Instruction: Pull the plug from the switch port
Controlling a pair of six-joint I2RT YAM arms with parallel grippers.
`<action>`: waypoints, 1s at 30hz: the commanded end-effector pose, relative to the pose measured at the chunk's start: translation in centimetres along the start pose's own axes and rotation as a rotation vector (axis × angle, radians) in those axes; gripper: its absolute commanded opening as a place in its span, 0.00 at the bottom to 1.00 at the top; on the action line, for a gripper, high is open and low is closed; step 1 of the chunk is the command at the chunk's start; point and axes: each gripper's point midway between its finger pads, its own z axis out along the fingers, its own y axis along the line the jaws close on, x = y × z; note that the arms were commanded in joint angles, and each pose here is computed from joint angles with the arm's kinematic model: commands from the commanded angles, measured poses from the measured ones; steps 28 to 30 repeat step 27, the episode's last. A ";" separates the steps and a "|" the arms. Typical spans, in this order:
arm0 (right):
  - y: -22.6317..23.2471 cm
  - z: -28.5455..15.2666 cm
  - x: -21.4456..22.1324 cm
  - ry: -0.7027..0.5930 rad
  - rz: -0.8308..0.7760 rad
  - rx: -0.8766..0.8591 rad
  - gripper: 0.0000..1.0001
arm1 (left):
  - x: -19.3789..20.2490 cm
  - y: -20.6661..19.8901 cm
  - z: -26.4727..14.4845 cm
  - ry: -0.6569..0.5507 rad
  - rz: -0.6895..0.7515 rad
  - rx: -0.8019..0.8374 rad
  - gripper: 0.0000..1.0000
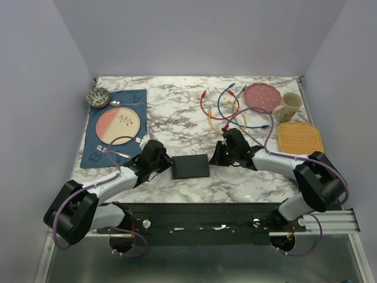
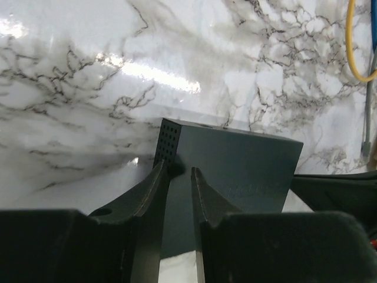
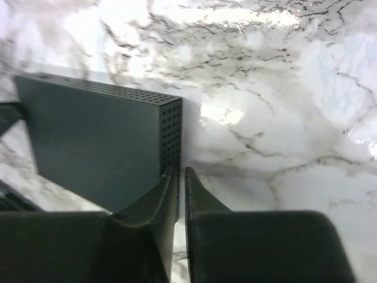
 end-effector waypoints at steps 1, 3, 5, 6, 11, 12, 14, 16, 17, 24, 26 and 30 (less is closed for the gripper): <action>1.0 -4.6 -5.3 -0.230 -0.086 0.070 0.40 | -2.7 -1.0 -2.8 -0.071 0.091 -0.058 0.33; 0.5 -7.0 -7.7 -0.362 -0.106 0.131 0.48 | -4.6 -0.8 -4.3 -0.136 0.158 -0.109 0.39; 1.0 -10.1 -9.5 -0.477 -0.132 0.124 0.59 | -6.5 -1.4 -5.9 -0.195 0.202 -0.129 0.46; 0.9 -11.1 -10.1 -0.518 -0.137 0.139 0.62 | -7.7 -1.2 -6.5 -0.249 0.209 -0.158 0.59; 2.3 -14.8 -10.8 -0.658 -0.131 0.028 1.00 | -9.8 -0.5 -8.6 -0.341 0.217 -0.219 0.99; 1.9 -15.3 -10.2 -0.674 -0.122 0.011 1.00 | -9.9 -0.4 -8.6 -0.346 0.209 -0.225 0.99; 2.4 -15.9 -10.2 -0.715 -0.108 -0.036 1.00 | -10.0 -0.1 -8.4 -0.345 0.210 -0.256 0.99; 2.0 -16.0 -9.4 -0.728 -0.118 -0.052 1.00 | -10.7 -0.2 -8.4 -0.370 0.198 -0.281 0.99; 1.8 -15.9 -9.1 -0.728 -0.123 -0.054 1.00 | -10.9 0.2 -8.0 -0.382 0.190 -0.309 0.99; 0.6 -15.1 -7.6 -0.723 -0.119 -0.064 1.00 | -10.5 -0.5 -7.0 -0.338 0.180 -0.325 0.99; 0.3 -15.0 -7.5 -0.718 -0.119 -0.049 1.00 | -10.4 -0.5 -6.6 -0.332 0.182 -0.331 0.99; 0.2 -15.0 -7.4 -0.715 -0.121 -0.043 1.00 | -10.4 -0.5 -6.6 -0.326 0.194 -0.334 0.99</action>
